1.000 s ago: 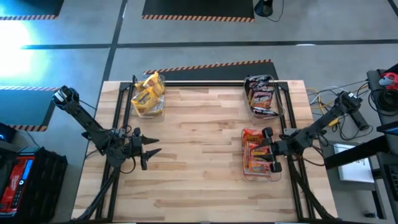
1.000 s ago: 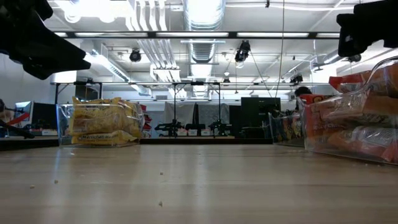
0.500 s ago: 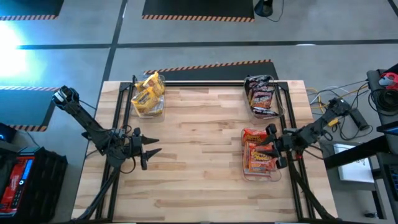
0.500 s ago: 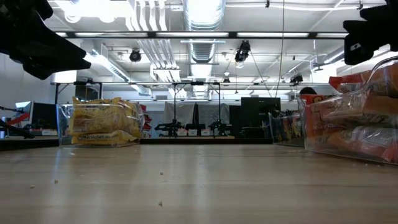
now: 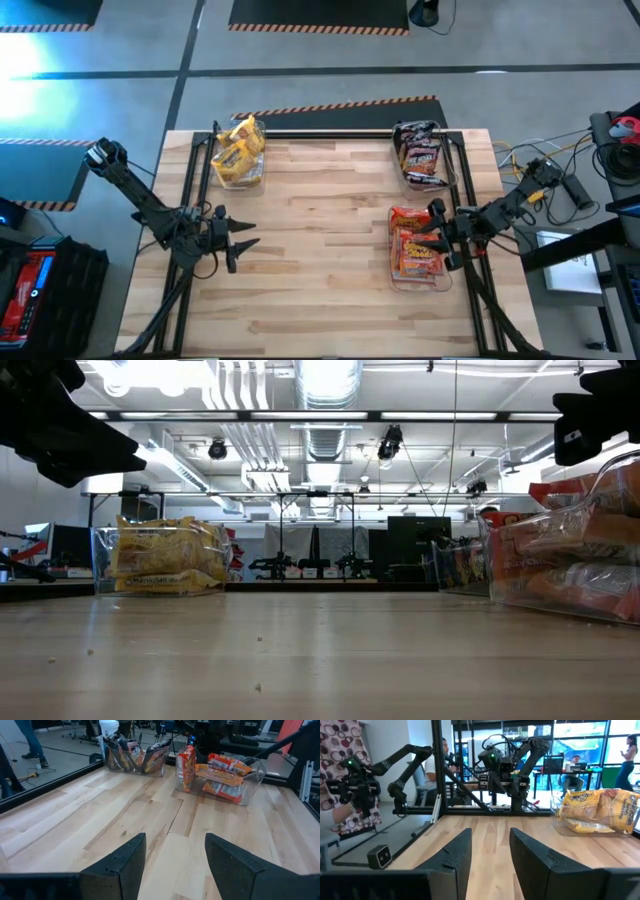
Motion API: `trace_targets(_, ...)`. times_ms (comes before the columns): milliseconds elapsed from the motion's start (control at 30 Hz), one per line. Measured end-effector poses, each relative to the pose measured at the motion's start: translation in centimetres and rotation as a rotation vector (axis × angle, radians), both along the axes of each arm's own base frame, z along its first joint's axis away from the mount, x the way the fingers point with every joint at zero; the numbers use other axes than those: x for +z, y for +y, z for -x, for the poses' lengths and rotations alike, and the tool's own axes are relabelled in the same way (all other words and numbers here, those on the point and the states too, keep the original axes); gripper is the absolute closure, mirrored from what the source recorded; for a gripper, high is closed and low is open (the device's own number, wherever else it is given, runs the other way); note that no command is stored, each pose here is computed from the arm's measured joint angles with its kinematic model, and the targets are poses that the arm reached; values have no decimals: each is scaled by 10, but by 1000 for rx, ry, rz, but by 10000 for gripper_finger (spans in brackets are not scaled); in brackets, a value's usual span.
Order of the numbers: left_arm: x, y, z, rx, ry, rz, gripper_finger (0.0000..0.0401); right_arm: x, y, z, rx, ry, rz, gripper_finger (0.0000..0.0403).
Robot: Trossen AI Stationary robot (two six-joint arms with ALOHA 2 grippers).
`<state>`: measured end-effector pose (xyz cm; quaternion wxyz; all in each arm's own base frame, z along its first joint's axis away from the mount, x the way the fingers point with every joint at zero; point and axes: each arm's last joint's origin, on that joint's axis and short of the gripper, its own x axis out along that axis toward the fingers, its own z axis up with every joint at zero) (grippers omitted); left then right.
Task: Sort Maruchan noodles
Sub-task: Return to Home Position
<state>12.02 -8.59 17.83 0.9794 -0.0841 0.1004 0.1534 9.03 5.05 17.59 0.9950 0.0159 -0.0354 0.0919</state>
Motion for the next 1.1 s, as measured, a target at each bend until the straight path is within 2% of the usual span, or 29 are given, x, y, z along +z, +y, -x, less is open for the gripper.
trace_targets(633,2,1,1,-6,-5,8,214,0,0,0,0,0,0,282)
trace_targets(867,15,14,15,-34,-128,147,214,0,0,0,1,0,-2,282)
trace_targets(1100,4,31,32,-33,-306,316,214,0,0,0,0,0,0,282)
